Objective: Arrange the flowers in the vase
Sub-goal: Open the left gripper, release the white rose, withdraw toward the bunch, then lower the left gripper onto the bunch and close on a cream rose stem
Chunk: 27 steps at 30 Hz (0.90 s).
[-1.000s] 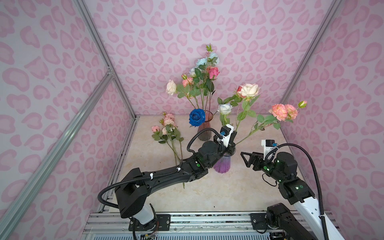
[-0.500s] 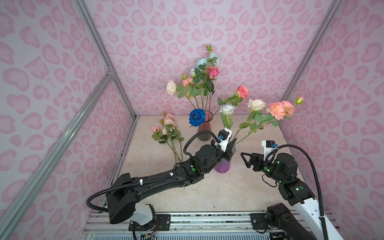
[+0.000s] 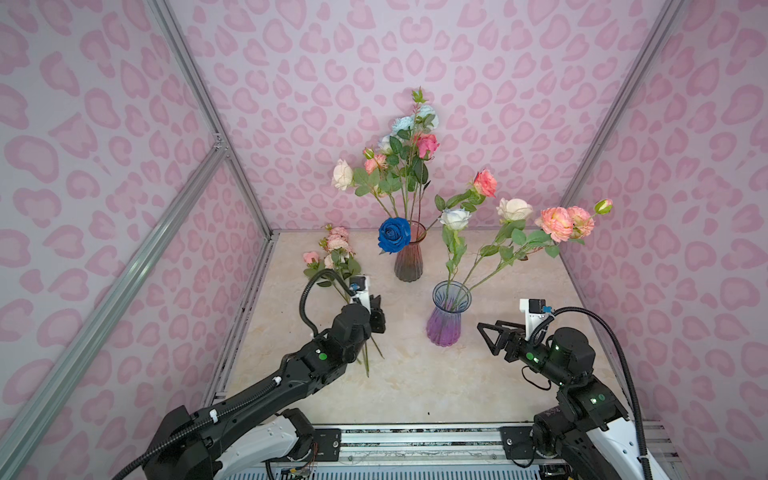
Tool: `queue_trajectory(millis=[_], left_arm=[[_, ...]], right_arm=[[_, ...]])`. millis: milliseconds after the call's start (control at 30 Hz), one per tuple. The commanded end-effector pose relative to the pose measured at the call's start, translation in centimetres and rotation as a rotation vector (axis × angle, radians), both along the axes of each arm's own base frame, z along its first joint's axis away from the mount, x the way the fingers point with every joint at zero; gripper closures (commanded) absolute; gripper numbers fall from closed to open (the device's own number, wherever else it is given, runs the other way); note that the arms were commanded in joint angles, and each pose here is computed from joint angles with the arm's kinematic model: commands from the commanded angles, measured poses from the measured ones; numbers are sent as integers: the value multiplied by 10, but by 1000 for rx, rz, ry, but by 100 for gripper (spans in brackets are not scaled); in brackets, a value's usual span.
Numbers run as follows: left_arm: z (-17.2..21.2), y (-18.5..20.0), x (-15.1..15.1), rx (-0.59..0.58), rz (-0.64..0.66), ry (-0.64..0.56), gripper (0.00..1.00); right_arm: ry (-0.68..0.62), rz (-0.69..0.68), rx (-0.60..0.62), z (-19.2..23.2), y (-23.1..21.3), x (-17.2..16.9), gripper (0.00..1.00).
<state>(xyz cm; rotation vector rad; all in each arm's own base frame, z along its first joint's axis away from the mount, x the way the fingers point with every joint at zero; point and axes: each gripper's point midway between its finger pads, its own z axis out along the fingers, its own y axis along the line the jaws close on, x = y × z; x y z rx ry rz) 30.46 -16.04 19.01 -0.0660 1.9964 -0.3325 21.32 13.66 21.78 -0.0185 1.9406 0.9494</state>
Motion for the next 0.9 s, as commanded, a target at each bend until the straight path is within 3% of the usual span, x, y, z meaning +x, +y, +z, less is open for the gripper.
queue_trajectory(millis=[0,167,333,433,667,867], left_arm=[[-40,41,5,-152,191,182,72],[-68,65,71,-210,282,329,72],[-111,64,136,-150,302,507,82],[-129,65,158,-67,325,563,82],[-146,86,166,76,408,599,80],[-156,86,169,98,403,625,80]], right_arm=[[-3,-29,0,0,-3,2,11],[11,-26,-6,-4,0,10,11],[6,-34,-41,-2,-1,16,11],[4,-60,-80,-6,-5,20,11],[6,-59,-106,-15,-3,30,10],[8,-58,-112,-17,-1,36,10]])
